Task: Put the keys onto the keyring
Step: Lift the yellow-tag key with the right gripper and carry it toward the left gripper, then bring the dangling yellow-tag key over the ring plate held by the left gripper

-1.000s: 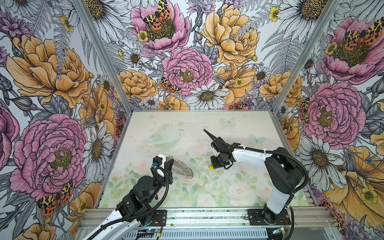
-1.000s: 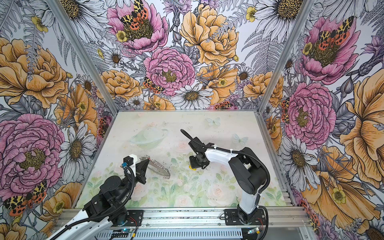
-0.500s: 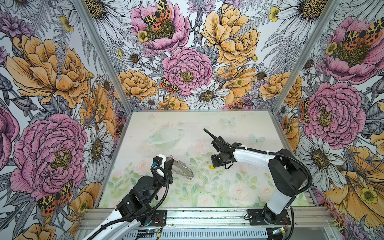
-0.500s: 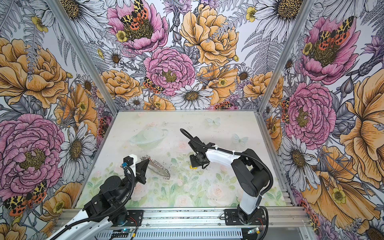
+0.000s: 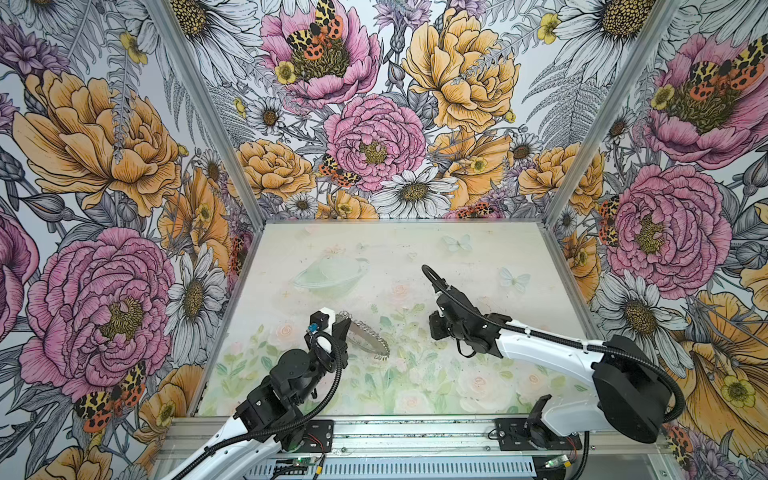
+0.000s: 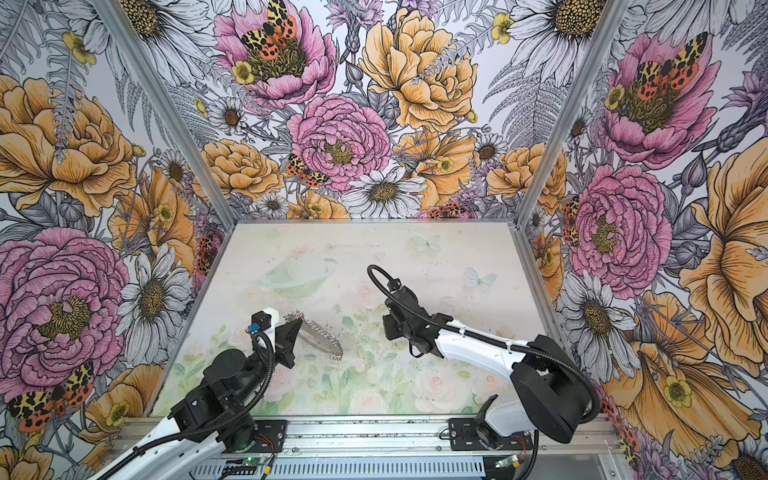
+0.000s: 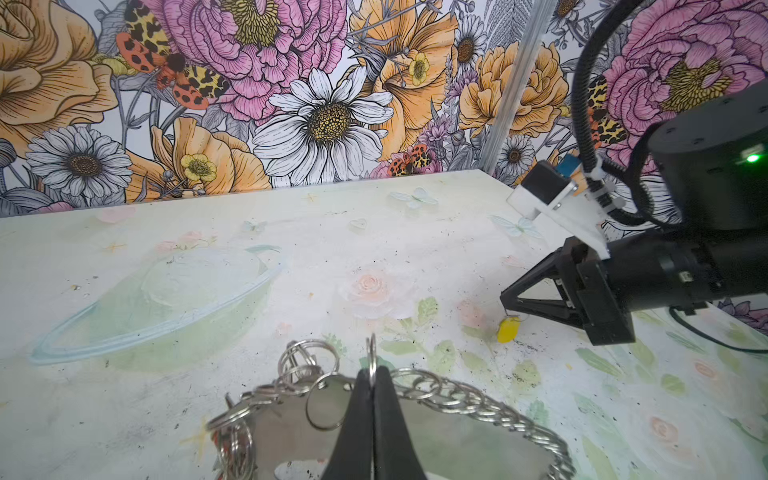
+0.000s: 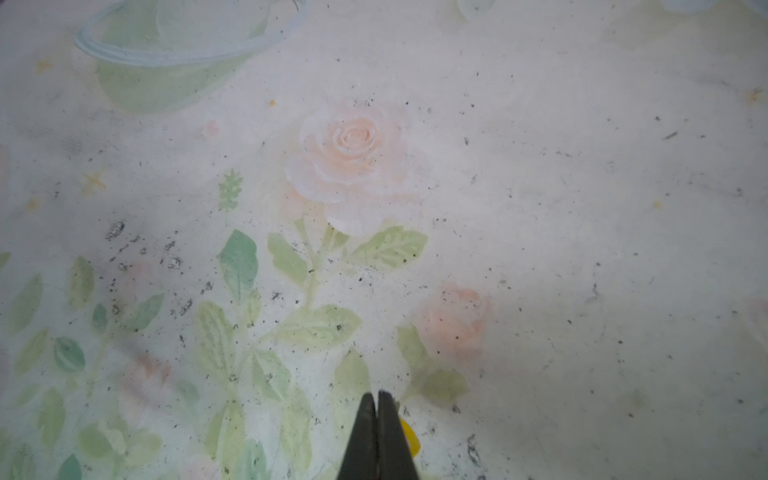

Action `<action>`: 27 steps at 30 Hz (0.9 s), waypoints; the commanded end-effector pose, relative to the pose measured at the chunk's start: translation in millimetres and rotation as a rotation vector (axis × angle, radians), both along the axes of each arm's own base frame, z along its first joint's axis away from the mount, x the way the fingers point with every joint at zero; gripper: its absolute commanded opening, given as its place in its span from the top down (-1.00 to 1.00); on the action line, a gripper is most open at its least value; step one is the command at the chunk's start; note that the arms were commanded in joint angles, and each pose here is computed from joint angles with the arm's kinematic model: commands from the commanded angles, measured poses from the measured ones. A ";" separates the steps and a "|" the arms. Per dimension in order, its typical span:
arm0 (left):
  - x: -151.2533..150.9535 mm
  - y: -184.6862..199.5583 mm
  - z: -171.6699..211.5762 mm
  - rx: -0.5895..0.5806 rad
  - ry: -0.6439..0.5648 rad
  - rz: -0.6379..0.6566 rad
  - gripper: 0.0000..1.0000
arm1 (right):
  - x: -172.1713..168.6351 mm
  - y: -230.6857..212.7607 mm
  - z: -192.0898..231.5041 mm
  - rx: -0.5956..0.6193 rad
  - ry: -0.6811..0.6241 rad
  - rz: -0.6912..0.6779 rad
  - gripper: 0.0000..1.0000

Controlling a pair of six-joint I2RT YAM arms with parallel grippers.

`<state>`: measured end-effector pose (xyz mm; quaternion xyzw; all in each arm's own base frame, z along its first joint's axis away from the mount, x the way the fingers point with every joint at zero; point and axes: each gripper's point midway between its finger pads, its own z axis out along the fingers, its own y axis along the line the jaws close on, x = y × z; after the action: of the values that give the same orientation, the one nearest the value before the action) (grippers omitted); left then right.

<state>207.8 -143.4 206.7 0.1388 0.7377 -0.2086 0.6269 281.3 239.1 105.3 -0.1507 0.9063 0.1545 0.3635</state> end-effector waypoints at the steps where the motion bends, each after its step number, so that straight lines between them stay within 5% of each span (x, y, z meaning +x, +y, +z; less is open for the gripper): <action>1: -1.5 -13.5 11.8 -0.040 -0.045 -0.068 1.00 | 12.2 6.2 55.0 0.161 -0.220 -0.004 1.00; 6: -6.6 -35.4 10.0 -0.037 -0.025 -0.180 1.00 | -1.9 10.4 81.6 0.312 -0.315 0.059 1.00; 27: -38.0 -91.0 20.2 -0.063 -0.093 -0.542 1.00 | -47.9 34.8 130.3 0.601 -0.476 0.336 1.00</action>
<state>180.4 -224.8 199.2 0.2909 0.6983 -0.3503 0.5524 242.6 269.0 215.8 -0.2061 0.7078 0.3956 0.5477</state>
